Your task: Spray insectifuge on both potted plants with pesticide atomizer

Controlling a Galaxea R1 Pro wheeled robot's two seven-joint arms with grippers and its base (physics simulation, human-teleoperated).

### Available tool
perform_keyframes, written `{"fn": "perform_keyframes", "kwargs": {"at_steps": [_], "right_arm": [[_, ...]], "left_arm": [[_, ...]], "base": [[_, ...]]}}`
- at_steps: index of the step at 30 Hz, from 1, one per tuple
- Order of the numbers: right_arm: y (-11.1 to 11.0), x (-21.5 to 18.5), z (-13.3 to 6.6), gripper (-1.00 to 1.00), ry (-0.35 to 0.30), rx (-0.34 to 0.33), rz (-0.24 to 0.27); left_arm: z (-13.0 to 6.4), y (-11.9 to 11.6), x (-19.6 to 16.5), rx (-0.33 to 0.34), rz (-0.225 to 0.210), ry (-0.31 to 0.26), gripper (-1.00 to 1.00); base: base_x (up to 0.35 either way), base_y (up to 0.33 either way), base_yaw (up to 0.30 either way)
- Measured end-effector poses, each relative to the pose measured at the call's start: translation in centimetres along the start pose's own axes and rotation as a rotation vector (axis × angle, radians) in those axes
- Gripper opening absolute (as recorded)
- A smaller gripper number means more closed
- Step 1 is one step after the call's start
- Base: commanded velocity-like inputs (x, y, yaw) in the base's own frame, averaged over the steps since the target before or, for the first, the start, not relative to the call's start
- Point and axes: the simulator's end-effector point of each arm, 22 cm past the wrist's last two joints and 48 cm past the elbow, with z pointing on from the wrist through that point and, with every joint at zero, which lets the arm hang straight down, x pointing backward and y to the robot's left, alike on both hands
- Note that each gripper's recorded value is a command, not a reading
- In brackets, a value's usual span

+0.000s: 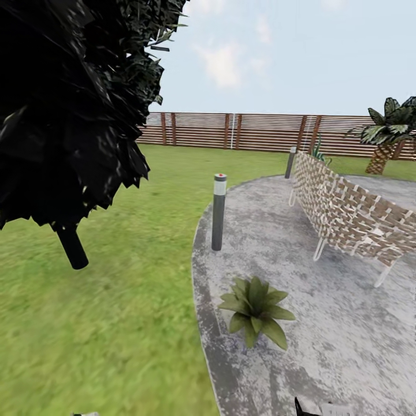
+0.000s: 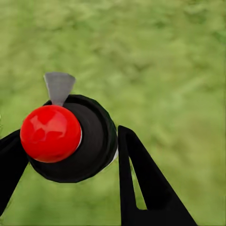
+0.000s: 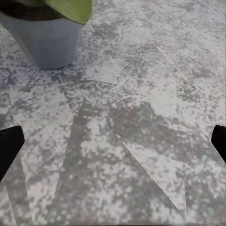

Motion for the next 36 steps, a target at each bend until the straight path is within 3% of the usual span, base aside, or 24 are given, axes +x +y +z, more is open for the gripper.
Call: {"fn": "perform_keyframes", "kwargs": {"at_steps": [36], "right_arm": [[-0.01,-0.01,0.0,1.0,0.0,0.0,0.0]], "left_arm": [[0.0,-0.02,-0.01,0.001,0.001,0.0,-1.0]], "base": [[0.033,0.315,-0.265]]}}
